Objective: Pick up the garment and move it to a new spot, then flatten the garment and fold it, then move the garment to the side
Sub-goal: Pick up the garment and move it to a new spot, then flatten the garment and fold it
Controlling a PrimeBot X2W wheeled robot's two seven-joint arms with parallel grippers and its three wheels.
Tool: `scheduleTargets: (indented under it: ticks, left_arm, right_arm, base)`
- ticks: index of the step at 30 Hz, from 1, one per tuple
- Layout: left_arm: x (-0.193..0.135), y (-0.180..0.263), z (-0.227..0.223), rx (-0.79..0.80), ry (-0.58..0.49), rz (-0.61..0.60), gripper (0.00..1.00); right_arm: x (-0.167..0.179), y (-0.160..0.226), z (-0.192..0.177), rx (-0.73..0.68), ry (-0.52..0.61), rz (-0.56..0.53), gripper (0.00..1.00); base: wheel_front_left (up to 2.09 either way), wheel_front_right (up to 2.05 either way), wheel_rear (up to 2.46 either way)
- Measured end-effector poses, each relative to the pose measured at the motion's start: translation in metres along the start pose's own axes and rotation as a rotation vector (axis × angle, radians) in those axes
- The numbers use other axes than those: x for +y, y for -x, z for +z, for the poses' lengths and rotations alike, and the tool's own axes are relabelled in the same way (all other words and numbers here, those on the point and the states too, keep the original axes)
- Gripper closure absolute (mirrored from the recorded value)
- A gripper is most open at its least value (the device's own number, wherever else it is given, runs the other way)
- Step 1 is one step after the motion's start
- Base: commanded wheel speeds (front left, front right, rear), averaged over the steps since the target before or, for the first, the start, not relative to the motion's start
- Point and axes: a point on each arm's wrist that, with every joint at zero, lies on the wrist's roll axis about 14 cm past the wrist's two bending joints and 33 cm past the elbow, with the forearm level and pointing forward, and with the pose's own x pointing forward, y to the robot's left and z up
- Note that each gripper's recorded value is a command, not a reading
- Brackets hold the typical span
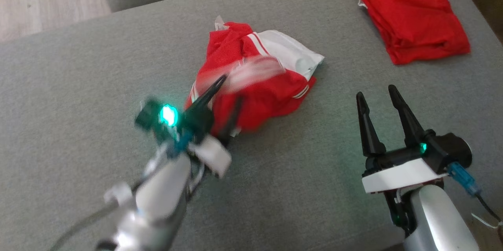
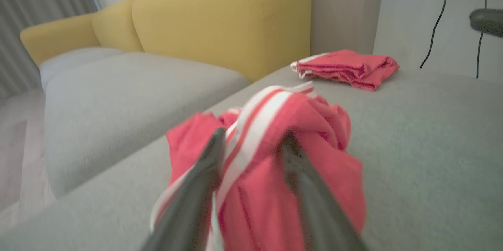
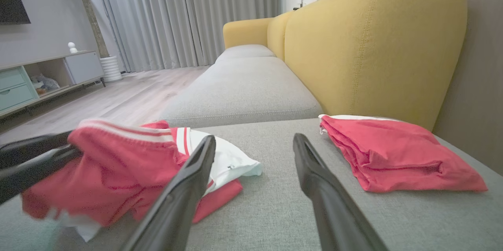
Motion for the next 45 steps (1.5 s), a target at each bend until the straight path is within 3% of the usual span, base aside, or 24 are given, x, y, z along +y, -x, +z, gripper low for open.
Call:
scheduleTargets:
  ticks: [3, 7, 14, 24, 31, 45]
  left_arm:
    - [-0.001, 0.019, -0.017, 0.023, 0.059, 0.072, 0.00]
    - [0.019, 0.042, 0.000, -0.044, 0.092, 0.216, 0.00]
    - [0.056, 0.131, 0.002, -0.078, 0.143, 0.538, 0.00]
    - [0.082, 0.232, 0.025, -0.165, 0.113, 0.834, 0.00]
    - [0.073, 0.253, 0.016, -0.132, 0.097, 0.870, 0.00]
    - [0.063, 0.253, -0.005, -0.064, 0.099, 0.837, 0.00]
  right_arm:
    - [0.000, -0.002, -0.006, 0.017, -0.004, 0.000, 0.00]
    - [0.003, -0.005, -0.010, 0.026, -0.012, 0.011, 0.00]
    - [0.021, 0.014, -0.033, 0.094, -0.037, 0.054, 0.00]
    - [0.068, 0.013, -0.022, 0.062, -0.036, 0.194, 0.00]
    - [0.079, 0.019, -0.020, 0.056, -0.039, 0.223, 0.00]
    - [0.084, 0.020, -0.018, 0.049, -0.041, 0.234, 0.00]
  base:
    - [0.00, 0.00, 0.00]
    - [0.00, 0.00, 0.00]
    - [0.00, 0.00, 0.00]
    - [0.00, 0.00, 0.00]
    - [0.00, 0.00, 0.00]
    - [0.00, 0.00, 0.00]
